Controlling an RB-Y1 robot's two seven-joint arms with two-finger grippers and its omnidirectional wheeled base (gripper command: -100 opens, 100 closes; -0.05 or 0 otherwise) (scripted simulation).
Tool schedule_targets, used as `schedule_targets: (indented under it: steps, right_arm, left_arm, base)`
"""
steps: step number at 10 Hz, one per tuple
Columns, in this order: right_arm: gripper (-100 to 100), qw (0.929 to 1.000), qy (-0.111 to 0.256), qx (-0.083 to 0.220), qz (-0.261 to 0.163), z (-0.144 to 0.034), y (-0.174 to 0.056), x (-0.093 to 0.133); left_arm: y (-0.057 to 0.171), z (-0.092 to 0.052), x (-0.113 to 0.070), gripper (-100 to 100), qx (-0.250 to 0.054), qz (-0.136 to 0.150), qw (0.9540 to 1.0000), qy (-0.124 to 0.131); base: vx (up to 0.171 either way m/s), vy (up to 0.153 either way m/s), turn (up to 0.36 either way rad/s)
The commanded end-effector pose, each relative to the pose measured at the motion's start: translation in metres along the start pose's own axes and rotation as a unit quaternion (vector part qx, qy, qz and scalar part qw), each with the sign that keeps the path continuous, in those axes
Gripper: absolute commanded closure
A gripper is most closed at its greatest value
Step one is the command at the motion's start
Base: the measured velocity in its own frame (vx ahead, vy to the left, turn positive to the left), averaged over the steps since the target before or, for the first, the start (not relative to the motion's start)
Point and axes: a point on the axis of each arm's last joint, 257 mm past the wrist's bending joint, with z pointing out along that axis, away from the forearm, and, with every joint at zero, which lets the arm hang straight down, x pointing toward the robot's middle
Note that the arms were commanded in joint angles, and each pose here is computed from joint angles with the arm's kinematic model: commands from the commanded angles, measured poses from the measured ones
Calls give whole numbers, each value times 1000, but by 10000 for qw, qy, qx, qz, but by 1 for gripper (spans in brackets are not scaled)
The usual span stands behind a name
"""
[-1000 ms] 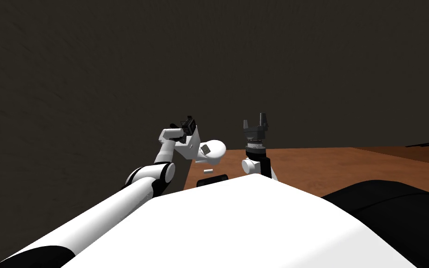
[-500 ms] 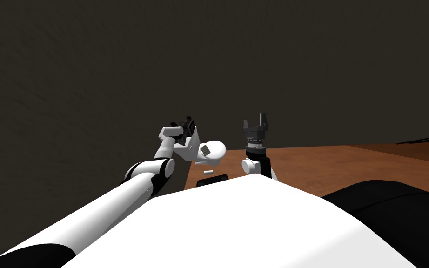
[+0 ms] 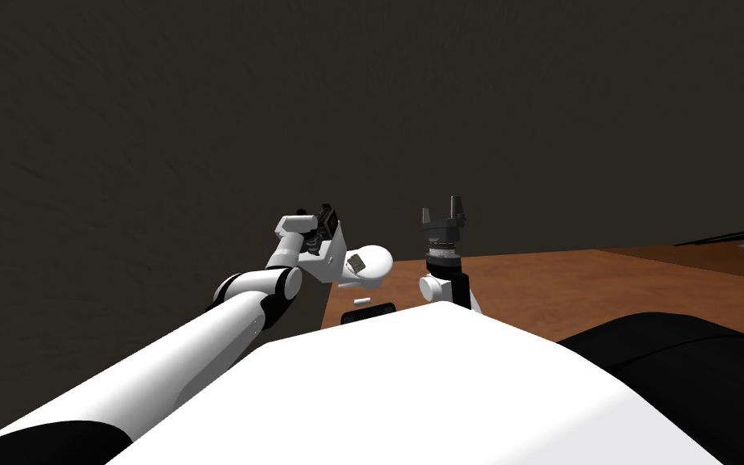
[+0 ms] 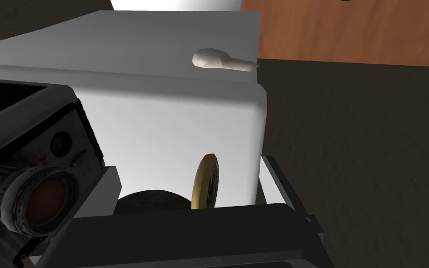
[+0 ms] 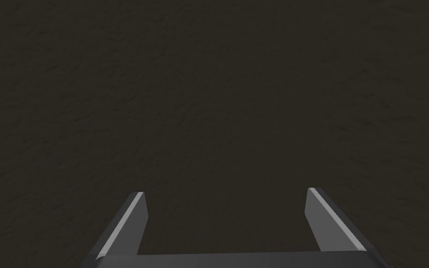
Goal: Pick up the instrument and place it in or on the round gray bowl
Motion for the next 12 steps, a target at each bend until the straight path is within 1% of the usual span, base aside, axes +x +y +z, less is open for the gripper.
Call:
schedule_targets:
  steps: [1, 3, 4, 6, 7, 9, 10, 11, 12]
  right_arm:
    - [0, 10000, 0, 0, 0, 0, 0, 0]
    - [0, 10000, 0, 0, 0, 0, 0, 0]
    - [0, 10000, 0, 0, 0, 0, 0, 0]
    - [0, 10000, 0, 0, 0, 0, 0, 0]
    - [0, 10000, 0, 0, 0, 0, 0, 0]
    - [0, 10000, 0, 0, 0, 0, 0, 0]
    - [0, 10000, 0, 0, 0, 0, 0, 0]
    - [0, 10000, 0, 0, 0, 0, 0, 0]
    - [0, 10000, 0, 0, 1, 0, 0, 0]
  left_arm:
    - [11, 1, 0, -100, -244, 20, 9997, 19]
    - [26, -3, -2, -100, -662, 68, 9978, 44]
    - [26, -3, -2, -100, -675, 68, 9977, 45]
    - [39, -7, -4, -100, -992, 97, 9950, 61]
    - [39, -7, -4, -100, -992, 97, 9950, 61]
    - [48, -10, -9, -100, -1213, 98, 9926, 50]
    - [44, -9, -8, -100, -1138, 97, 9934, 54]
    - [45, -9, -8, 0, -1156, 99, 9932, 54]
    - [44, -4, -3, -100, -1154, 86, 9933, 54]
  base:
    - [65, 26, -21]
    - [57, 37, -34]
    - [48, 24, -22]
    - [41, 40, -16]
    - [42, 34, -10]
    - [41, 38, 2]
    - [20, 27, 0]
    - [0, 0, 0]
    - [-3, 22, -24]
